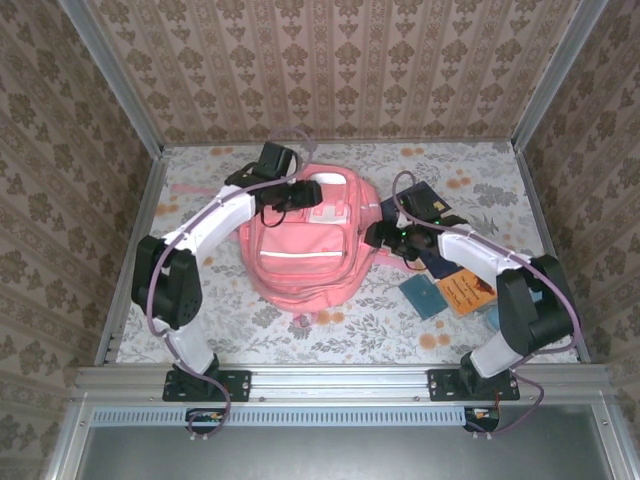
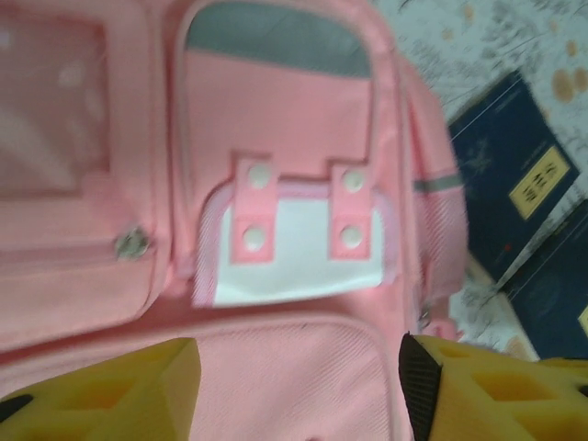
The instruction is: Pack books, pencil case, and school supplies into a backpack
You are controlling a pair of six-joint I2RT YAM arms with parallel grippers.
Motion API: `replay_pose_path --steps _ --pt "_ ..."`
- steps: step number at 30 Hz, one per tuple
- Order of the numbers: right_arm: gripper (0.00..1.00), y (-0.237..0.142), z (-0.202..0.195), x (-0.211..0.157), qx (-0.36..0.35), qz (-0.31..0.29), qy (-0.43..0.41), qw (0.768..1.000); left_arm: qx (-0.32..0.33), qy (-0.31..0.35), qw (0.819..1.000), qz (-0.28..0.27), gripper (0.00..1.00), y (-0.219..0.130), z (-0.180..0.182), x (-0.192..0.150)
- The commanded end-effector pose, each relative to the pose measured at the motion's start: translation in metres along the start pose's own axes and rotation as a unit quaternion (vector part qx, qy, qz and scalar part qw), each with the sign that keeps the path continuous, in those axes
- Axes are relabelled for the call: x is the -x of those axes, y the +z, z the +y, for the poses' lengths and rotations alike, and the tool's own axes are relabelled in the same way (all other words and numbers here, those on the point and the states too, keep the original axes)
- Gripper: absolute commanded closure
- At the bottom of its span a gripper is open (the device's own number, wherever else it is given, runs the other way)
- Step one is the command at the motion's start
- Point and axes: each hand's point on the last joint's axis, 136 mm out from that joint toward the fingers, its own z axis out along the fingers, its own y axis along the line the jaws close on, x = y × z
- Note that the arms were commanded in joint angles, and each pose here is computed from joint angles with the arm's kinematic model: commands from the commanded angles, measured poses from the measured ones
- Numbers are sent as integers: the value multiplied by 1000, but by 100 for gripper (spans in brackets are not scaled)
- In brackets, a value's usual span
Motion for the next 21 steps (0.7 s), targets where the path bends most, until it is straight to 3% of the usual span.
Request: replay_pose_path --steps 1,9,16,21 --pt "31 13 22 -5 32 29 4 999 43 -35 998 42 41 8 34 -36" --pt "46 45 42 -14 51 50 6 997 84 -92 989 80 44 26 85 -85" --pt "52 74 72 -17 81 69 -12 994 119 -165 976 73 44 23 143 -96" --pt "49 72 82 -8 68 61 -30 995 115 -133 983 54 39 2 140 -79"
